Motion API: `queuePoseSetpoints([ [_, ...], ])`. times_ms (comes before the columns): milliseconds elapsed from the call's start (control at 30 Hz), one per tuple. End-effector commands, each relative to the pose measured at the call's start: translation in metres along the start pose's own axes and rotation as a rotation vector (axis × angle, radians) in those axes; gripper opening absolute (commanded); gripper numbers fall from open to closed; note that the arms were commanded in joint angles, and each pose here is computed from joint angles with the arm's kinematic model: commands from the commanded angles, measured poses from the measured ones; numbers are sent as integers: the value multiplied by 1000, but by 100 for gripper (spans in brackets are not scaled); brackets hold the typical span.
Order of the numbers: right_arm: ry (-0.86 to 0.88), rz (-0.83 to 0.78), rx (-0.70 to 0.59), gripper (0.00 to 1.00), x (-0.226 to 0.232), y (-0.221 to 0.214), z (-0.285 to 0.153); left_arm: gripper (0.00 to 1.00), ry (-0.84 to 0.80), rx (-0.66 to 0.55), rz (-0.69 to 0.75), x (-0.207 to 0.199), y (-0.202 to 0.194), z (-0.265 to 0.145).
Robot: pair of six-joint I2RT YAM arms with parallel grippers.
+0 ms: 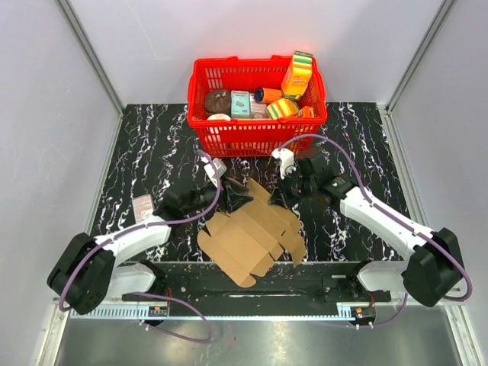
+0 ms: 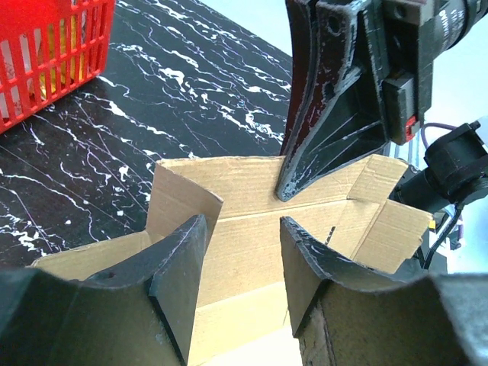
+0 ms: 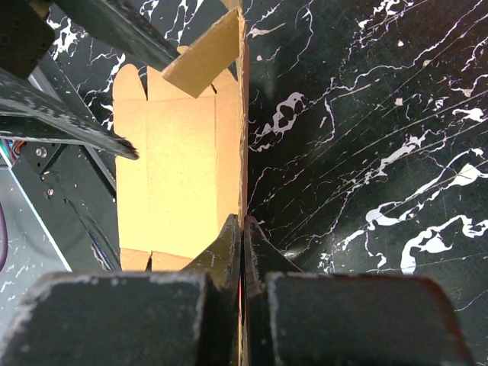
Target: Fold the paper box
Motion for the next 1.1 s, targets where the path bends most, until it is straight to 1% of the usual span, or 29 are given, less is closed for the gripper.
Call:
queuePoseSetpoints([
  [0, -8, -29, -53, 0, 4, 15, -1, 48, -48, -30, 24, -6, 6, 7],
  [167, 1, -30, -44, 0, 8, 13, 1, 48, -44, -20, 17, -1, 4, 13],
  [267, -21, -31, -30, 0, 6, 9, 1, 48, -32, -15, 17, 1, 4, 13],
  [400, -119, -21, 36, 0, -7, -2, -6, 54, 15, -26, 38, -1, 8, 2],
  [500, -171, -15, 74, 0, -12, -9, -11, 59, 89, -61, 55, 1, 13, -11],
  [600, -197, -9, 101, 0, -14, -13, -17, 59, 210, -118, 50, 12, 15, -27],
  [633, -200, -11, 106, 0, -14, -13, -18, 59, 279, -153, 38, 21, 18, -33],
  [767, -207, -4, 116, 0, -12, -14, -24, 59, 393, -176, 1, 38, 5, -49],
  [833, -206, -4, 109, 0, -11, -12, -27, 57, 453, -154, -27, 50, -6, -52],
  [867, -205, -4, 108, 0, -10, -12, -28, 55, 492, -111, -49, 59, -18, -53],
  [900, -208, -4, 108, 0, -10, -12, -29, 54, 525, -104, -58, 64, -19, -53],
  [933, -208, -6, 102, 0, -10, -11, -30, 48, 556, -96, -80, 70, -23, -54],
  [967, -205, -7, 102, 0, -9, -10, -31, 45, 587, -62, -98, 77, -33, -55],
  [1000, -205, -5, 105, 0, -9, -11, -32, 42, 610, -53, -106, 82, -36, -55],
  [1033, -206, -7, 98, 0, -8, -10, -34, 33, 618, -41, -113, 84, -40, -54],
  [1067, -199, -10, 92, 0, -7, -9, -34, 27, 629, -13, -124, 89, -48, -52],
])
Point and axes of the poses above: each gripper's point midway between its finger pads, its own z axis out along the fingers, its own x axis along the line the jaws close on, y = z × x, the point moved 3 cm from there along -z, back along the fingers, and after that the axes turned 13 degrees about -z, right-handed, at the moved point
